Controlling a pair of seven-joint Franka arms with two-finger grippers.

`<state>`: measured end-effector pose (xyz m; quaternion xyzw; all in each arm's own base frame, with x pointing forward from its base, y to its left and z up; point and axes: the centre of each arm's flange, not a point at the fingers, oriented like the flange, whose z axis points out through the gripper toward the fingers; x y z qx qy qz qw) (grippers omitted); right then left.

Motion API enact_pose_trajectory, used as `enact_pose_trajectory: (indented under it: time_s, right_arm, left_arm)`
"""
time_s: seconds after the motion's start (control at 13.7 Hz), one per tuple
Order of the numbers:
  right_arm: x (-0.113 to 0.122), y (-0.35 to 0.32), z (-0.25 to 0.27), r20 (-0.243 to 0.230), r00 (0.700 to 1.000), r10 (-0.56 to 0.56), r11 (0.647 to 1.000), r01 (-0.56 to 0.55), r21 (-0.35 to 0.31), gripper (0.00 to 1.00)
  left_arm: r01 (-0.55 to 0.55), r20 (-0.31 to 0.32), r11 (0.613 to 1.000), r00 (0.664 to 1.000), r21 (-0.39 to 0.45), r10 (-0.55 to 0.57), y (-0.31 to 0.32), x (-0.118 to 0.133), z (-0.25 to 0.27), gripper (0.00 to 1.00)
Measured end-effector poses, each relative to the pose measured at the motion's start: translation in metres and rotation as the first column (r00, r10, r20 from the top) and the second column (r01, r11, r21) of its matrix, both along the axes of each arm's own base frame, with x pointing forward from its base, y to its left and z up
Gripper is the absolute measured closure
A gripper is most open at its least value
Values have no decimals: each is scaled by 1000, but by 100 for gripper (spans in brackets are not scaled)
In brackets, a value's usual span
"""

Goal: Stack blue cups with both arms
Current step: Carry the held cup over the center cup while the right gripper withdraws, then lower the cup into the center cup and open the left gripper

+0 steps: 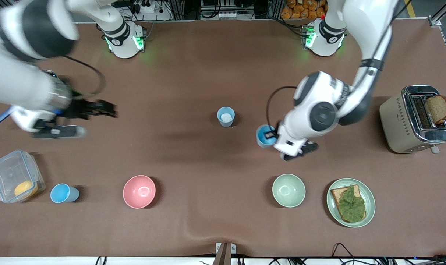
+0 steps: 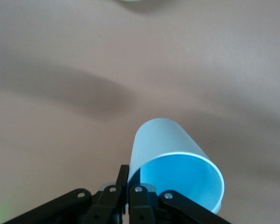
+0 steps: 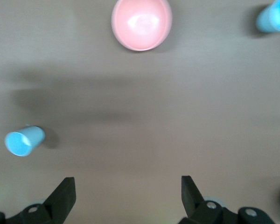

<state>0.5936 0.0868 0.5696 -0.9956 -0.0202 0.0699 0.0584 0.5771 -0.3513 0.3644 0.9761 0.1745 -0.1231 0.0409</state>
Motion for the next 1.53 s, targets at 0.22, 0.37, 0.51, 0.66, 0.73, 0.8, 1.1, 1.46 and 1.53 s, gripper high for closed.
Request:
enact_pose_trajectory:
  time_s: [0.22, 0.37, 0.51, 0.66, 0.73, 0.8, 1.1, 1.46, 1.53]
  right_arm:
    - [-18, -64, 9, 6, 1000, 21, 997, -20, -72, 0]
    - [-29, -73, 8, 19, 999, 39, 990, -36, -137, 0]
    - [-37, -84, -2, 62, 997, 34, 987, -24, -156, 0]
    - [-44, -96, -17, 100, 994, 53, 987, -37, -156, 0]
    - [-46, -99, -20, 113, 991, 69, 986, -51, -156, 0]
    - [-47, -102, -21, 121, 990, 68, 987, -49, -150, 0]
    - [-48, -131, -17, 149, 989, -16, 997, 27, -70, 0]
    - [-43, -129, 10, 206, 978, -13, 997, 28, -67, 0]
    - [-42, -129, 13, 212, 977, -13, 997, 28, -66, 0]
  left_arm:
    - [22, -20, 1000, 1000, 21, -22, -53, -38, -3, 97]
    - [43, -49, 999, 998, 14, -43, -80, -61, -10, 97]
    - [69, -74, 998, 995, 7, -68, -98, -78, -18, 97]
    - [90, -82, 996, 993, 7, -89, -109, -89, -21, 97]
    - [96, -82, 995, 992, 7, -95, -112, -92, -22, 97]
    - [100, -84, 995, 992, 8, -99, -114, -94, -22, 97]
    - [120, -99, 993, 988, 16, -118, -123, -103, -33, 91]
    - [93, -74, 996, 993, 16, -92, -113, -86, -26, 39]
    - [91, -66, 996, 994, 11, -90, -113, -83, -21, 30]
